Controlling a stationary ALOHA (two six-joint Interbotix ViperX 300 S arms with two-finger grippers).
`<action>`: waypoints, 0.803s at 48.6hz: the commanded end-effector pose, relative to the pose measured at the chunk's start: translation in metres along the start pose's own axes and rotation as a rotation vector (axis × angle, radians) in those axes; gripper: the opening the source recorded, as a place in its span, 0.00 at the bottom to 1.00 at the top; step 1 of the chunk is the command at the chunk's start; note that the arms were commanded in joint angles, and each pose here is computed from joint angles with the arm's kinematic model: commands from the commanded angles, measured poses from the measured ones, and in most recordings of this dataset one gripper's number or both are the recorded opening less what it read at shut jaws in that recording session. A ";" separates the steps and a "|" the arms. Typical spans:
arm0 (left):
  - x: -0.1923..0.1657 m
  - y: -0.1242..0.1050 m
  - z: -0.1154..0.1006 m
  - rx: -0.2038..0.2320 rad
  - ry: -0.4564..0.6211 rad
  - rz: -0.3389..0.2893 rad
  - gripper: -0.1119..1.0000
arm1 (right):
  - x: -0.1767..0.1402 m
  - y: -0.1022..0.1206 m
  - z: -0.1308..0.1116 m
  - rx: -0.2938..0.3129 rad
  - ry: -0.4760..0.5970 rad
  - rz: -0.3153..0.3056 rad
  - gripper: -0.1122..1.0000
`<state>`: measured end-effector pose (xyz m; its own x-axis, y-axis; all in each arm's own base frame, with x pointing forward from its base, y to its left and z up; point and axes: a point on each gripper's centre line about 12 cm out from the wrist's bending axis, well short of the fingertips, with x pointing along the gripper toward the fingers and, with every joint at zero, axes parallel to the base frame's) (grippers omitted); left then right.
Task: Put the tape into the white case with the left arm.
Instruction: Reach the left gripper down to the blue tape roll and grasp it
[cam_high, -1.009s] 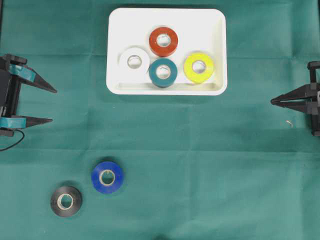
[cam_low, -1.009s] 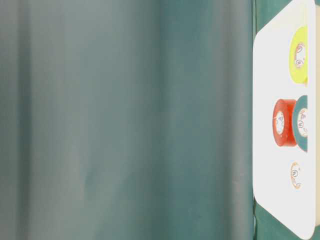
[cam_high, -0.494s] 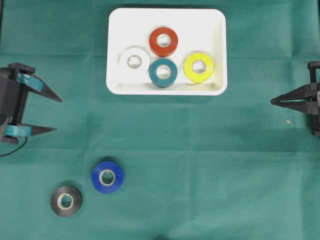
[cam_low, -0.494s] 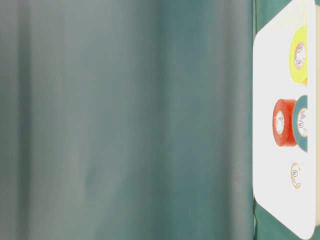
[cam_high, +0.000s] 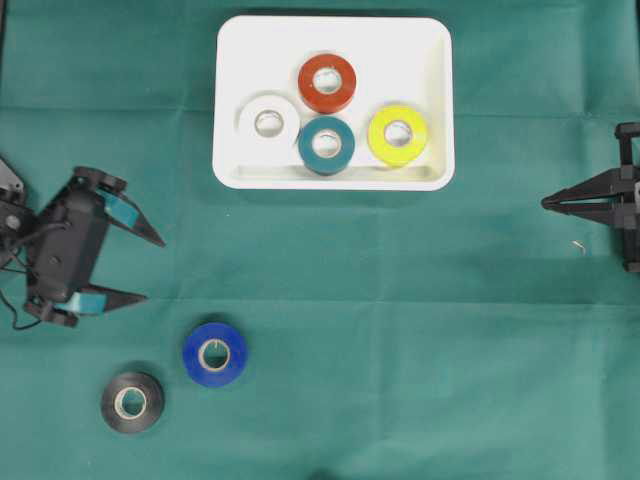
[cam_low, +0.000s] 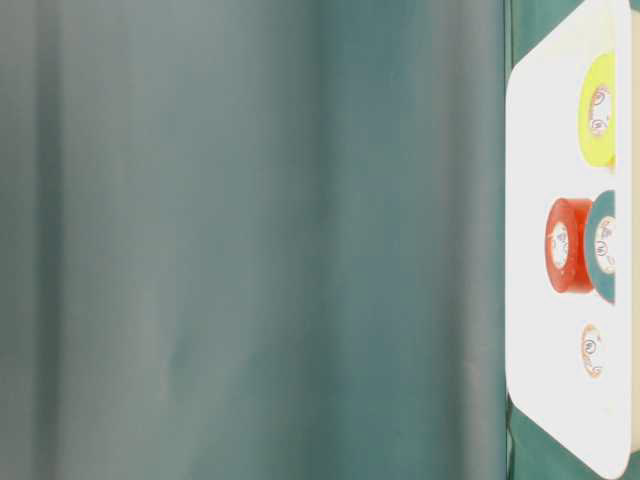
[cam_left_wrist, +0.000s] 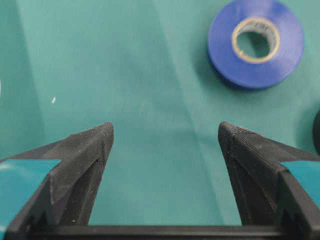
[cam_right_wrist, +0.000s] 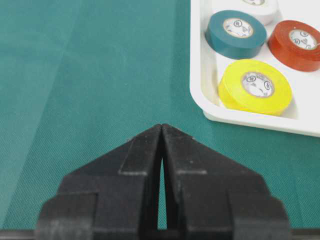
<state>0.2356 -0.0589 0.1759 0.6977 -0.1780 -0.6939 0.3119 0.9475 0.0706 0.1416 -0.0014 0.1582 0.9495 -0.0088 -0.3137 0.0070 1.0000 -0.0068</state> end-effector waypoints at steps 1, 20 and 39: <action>0.006 -0.004 0.016 0.013 -0.027 -0.013 0.85 | 0.001 0.000 0.004 0.000 -0.011 0.000 0.02; 0.055 -0.017 0.036 0.054 0.062 -0.053 0.85 | 0.001 0.000 0.004 0.000 -0.011 0.000 0.02; 0.087 -0.028 0.046 0.082 0.106 -0.078 0.85 | 0.001 0.000 0.004 0.000 -0.011 0.000 0.02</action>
<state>0.3085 -0.1057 0.1389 0.5774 -0.2018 -0.7911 0.4083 0.9105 0.0657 0.1414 -0.0014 0.1576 0.9490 -0.0088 -0.3152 0.0070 1.0000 -0.0068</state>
